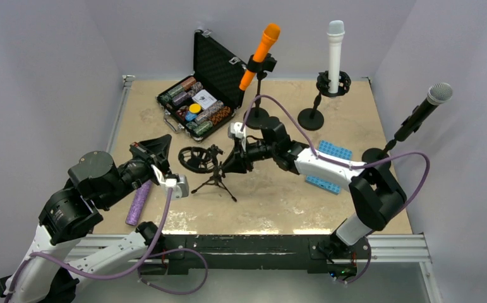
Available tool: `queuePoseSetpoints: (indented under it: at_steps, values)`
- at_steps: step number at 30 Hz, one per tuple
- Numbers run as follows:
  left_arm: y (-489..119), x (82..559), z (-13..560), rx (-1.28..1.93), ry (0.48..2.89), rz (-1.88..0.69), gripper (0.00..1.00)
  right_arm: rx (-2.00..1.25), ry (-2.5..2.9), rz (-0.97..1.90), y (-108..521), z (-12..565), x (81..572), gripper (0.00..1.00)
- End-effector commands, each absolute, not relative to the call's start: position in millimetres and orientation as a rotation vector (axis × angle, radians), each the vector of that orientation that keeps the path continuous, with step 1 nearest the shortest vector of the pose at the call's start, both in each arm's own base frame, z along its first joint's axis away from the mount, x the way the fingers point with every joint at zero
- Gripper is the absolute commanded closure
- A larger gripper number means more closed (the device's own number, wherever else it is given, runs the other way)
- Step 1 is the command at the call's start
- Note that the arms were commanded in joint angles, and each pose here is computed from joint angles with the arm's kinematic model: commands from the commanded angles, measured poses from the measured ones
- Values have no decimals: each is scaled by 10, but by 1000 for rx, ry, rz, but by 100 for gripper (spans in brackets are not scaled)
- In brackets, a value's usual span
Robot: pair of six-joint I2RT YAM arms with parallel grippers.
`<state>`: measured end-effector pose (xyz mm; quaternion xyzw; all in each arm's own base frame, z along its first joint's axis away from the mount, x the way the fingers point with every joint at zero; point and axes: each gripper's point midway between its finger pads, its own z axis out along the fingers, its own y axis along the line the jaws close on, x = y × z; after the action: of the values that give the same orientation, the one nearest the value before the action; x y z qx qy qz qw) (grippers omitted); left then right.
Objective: Remove the microphone from the stand
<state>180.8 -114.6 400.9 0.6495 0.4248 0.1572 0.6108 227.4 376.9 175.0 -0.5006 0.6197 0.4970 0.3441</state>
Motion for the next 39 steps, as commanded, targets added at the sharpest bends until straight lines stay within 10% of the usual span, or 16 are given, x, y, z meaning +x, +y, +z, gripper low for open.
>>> queuePoseSetpoints:
  at_steps: [1,19,22,25,39]
  values:
    - [-1053,1868,4289,1363,981,409,100,-1463,1273,924,3714,1746,2361,100]
    - [-914,1676,4124,1411,1093,322,98,-1519,924,570,3743,1877,2530,100]
    - [-867,1574,4066,1410,1148,262,44,-1540,876,515,3757,1878,2551,100]
    - [-784,1463,4020,1431,1182,235,21,-1549,852,478,3756,1880,2577,100]
    - [-1152,1273,3294,1713,1121,31,22,-1592,755,376,3739,1831,2550,100]
